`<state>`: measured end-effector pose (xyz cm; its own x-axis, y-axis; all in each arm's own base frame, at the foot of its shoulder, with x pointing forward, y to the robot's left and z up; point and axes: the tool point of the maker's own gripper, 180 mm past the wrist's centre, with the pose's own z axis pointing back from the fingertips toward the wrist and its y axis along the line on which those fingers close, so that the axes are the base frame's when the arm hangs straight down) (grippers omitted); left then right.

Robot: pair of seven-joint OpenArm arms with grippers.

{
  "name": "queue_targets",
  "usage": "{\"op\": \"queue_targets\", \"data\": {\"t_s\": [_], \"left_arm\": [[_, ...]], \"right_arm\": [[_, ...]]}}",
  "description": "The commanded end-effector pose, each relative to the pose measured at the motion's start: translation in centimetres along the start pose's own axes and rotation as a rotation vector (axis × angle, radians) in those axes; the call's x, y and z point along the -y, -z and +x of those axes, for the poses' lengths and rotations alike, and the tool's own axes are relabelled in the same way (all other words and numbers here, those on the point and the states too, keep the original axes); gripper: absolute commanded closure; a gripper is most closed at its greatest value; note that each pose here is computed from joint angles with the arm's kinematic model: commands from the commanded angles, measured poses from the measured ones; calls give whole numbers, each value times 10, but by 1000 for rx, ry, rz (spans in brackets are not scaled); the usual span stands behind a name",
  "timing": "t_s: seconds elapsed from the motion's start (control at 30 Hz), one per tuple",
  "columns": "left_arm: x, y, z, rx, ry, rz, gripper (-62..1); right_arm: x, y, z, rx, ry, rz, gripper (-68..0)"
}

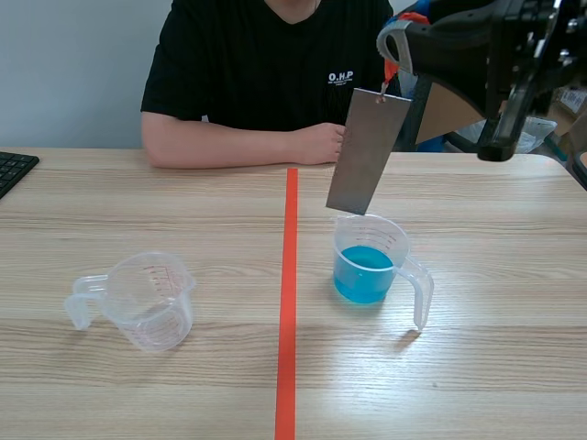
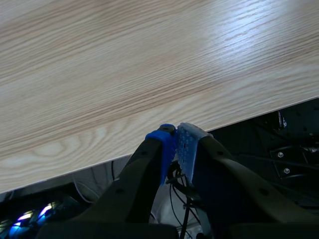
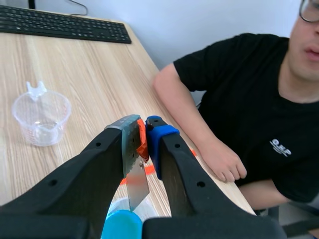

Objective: Do the redox reaction experiment.
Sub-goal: 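Put the plate into the left beaker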

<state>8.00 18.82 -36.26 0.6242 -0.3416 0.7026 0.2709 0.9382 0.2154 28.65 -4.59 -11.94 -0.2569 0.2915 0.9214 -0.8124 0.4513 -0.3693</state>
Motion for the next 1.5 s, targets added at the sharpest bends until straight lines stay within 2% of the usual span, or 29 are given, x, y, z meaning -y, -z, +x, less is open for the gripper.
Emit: {"op": "queue_targets", "data": {"t_s": [0.0, 0.3, 0.73, 1.0, 1.1, 1.23, 1.33, 1.47], "left_arm": [[1, 0, 6, 24, -3, -7, -49], [2, 0, 5, 21, -3, -8, -49], [2, 0, 5, 25, -3, -9, -49], [4, 0, 5, 24, -5, -17, -49], [9, 0, 5, 23, -10, -46, -82], [15, -1, 1, 1, -13, -73, -159], [15, -1, 1, -1, -13, -74, -213], [15, -1, 0, -7, -13, -74, -253]], "right_arm": [[-1, 2, 15, 44, -26, 17, -15], [-18, 26, 31, 102, -24, 84, -15], [-60, 72, 63, 187, -29, 213, -15], [-81, 103, 77, 220, 2, 269, -15], [-90, 113, 80, 227, 13, 295, -15], [-100, 125, 80, 225, 16, 320, -15], [-106, 134, 79, 219, 23, 333, -15], [-114, 144, 75, 205, 39, 347, -15]]}}
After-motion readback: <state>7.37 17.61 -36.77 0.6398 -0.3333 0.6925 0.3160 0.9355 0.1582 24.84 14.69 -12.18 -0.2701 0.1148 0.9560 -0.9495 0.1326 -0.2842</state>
